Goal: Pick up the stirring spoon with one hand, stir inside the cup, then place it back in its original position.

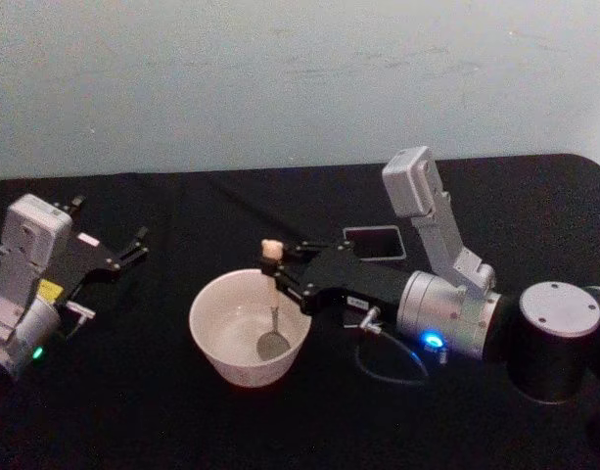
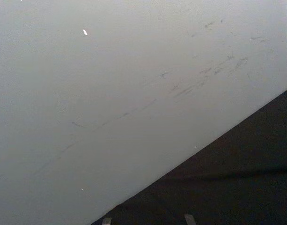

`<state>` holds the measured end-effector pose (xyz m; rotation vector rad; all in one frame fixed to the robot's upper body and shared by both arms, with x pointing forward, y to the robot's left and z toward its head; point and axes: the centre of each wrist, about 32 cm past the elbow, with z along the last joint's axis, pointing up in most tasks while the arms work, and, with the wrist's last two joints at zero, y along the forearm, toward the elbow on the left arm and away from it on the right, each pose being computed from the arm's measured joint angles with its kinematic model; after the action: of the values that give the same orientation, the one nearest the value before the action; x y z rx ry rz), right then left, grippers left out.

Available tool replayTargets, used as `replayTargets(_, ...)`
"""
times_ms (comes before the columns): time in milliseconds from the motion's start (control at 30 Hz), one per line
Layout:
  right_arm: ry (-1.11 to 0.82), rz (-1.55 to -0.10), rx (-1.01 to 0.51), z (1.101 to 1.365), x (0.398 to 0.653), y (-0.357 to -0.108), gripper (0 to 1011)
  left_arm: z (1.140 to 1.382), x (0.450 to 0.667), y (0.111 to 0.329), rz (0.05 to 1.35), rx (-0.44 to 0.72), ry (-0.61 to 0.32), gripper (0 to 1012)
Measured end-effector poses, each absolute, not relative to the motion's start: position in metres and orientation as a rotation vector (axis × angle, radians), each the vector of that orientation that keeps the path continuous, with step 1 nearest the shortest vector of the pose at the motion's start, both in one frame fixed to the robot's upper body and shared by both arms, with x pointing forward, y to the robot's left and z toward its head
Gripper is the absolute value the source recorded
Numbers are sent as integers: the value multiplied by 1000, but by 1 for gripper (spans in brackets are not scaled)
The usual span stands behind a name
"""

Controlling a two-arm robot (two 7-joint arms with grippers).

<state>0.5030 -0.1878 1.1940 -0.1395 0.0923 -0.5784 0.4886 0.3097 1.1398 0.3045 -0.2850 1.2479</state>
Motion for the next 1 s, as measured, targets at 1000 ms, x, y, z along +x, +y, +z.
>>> replayTargets(1000,89,-607,-117,1194,536,-138,223,1140,489,310,1248,304,-285,1001)
